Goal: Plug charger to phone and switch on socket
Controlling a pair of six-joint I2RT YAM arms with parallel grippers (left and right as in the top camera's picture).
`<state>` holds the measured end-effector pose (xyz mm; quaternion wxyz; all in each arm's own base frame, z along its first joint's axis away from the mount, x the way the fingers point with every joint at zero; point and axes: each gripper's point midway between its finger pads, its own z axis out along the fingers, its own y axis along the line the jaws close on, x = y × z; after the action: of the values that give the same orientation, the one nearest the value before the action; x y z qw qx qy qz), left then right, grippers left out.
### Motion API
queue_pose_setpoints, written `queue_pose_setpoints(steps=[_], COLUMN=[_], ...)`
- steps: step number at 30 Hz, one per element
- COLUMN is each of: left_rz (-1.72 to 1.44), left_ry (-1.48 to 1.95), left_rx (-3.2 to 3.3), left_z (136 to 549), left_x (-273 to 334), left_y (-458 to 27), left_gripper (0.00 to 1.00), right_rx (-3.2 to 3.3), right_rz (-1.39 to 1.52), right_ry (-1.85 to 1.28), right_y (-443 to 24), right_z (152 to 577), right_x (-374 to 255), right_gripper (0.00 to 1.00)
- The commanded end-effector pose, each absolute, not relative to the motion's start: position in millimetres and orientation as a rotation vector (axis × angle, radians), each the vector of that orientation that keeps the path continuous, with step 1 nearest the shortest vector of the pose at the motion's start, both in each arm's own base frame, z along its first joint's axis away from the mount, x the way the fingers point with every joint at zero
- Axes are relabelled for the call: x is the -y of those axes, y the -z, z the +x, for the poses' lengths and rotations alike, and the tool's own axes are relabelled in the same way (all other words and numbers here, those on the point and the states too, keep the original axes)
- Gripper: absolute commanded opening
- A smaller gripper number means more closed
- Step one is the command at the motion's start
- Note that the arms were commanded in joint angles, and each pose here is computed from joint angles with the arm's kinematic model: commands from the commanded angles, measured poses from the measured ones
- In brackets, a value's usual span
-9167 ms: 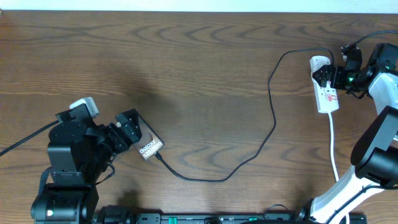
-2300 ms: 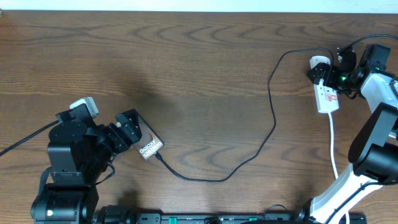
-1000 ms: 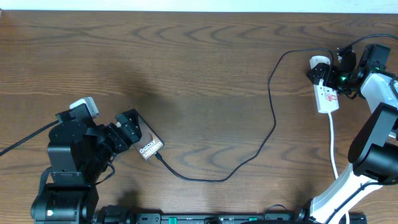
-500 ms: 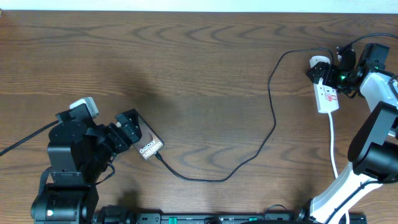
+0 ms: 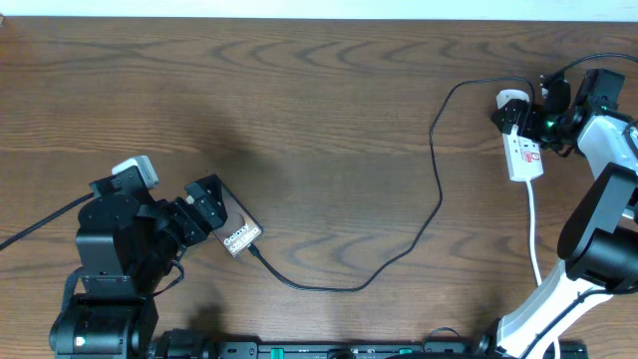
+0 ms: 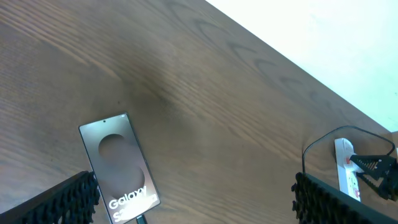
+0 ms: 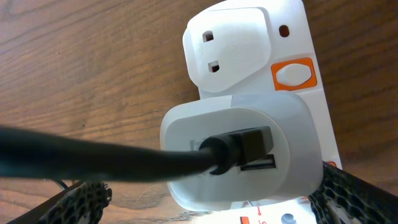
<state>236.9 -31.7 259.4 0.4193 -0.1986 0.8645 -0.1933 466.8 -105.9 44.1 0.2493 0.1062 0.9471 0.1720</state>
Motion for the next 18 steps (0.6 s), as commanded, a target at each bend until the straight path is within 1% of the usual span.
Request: queue_pose_setpoints(steps=[1, 18], left_rz=[-0.465, -0.465], left_ry=[0.473, 0.473], left_rx=[-2.153, -2.153], left_z=[237, 237], left_x=[32, 32], left_y=[-267, -267], left_gripper=[0.98, 0.98], right_rx=[-2.648, -2.665], right_rz=[0.301, 0.271], right_ry=[-0.714, -0.733], right_y=[-16, -10], right_z=[451, 448], right_x=[58, 44], right_gripper=[0.99, 0.99])
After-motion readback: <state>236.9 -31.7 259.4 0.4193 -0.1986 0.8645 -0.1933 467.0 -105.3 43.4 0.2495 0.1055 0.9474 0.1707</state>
